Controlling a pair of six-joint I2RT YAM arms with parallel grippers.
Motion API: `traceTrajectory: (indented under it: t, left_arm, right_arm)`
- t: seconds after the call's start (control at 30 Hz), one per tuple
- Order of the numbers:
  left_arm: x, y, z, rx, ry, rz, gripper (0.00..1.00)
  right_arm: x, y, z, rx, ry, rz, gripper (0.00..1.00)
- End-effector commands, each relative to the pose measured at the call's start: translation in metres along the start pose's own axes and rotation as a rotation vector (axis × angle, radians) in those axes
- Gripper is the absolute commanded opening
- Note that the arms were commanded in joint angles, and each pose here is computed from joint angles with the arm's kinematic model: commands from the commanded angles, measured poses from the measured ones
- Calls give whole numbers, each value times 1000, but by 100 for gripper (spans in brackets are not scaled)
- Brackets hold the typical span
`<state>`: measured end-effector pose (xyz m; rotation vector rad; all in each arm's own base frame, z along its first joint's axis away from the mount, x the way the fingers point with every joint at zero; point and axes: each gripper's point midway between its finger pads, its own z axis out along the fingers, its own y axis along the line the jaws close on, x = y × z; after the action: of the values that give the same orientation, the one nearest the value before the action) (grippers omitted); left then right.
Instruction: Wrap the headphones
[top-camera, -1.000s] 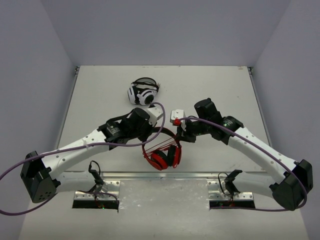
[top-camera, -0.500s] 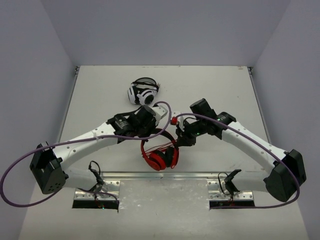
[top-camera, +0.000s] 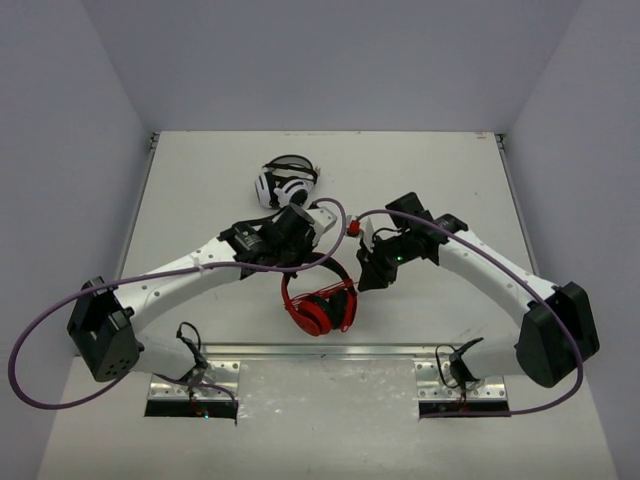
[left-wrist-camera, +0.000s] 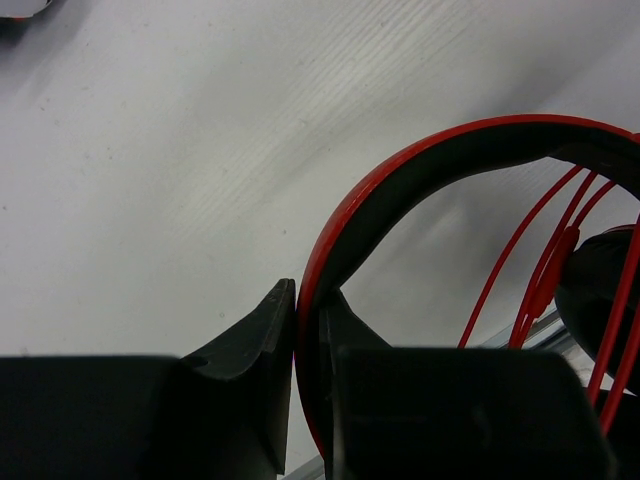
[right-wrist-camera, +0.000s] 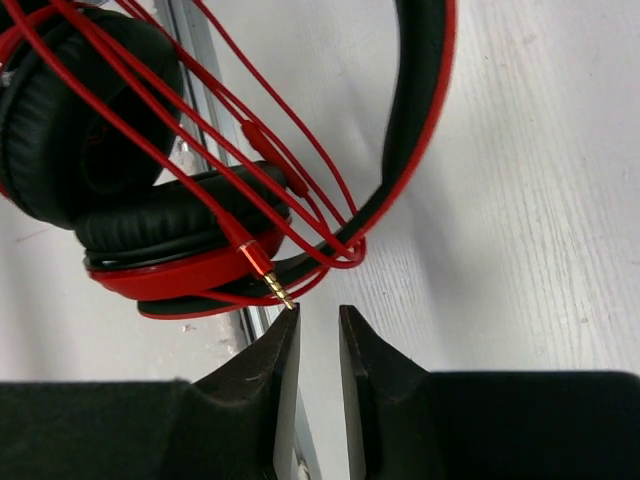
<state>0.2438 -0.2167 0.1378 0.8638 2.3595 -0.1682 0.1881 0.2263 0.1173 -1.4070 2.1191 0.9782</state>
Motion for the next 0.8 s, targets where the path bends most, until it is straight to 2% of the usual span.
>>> traceTrajectory:
  t: [0.0, 0.13, 0.2, 0.37, 0.53, 0.57, 0.6, 0.77]
  left_arm:
    - [-29, -2, -6, 28, -102, -12, 0]
    - [-29, 3, -6, 11, -98, 5, 1]
    - [-30, 3, -7, 12, -109, 16, 0]
    - [-31, 3, -2, 23, -136, 37, 0]
    - [-35, -1, 8, 112, -157, 27, 0]
    - [-34, 3, 11, 112, -151, 25, 0]
    - [-35, 3, 13, 119, -160, 46, 0]
    - [-40, 2, 19, 171, -170, 162, 0]
  right_arm:
    - [-5, -12, -8, 44, -3, 65, 23]
    - [9, -38, -20, 164, 51, 153, 27]
    - [21, -62, -34, 302, 90, 219, 34]
    - [37, -86, -59, 470, 113, 355, 48]
    - [41, -108, -86, 626, 26, 493, 50]
    - [43, -111, -92, 662, -3, 561, 51]
    - [41, -112, -98, 694, -38, 568, 56]
    - [26, -97, -106, 687, -181, 585, 61]
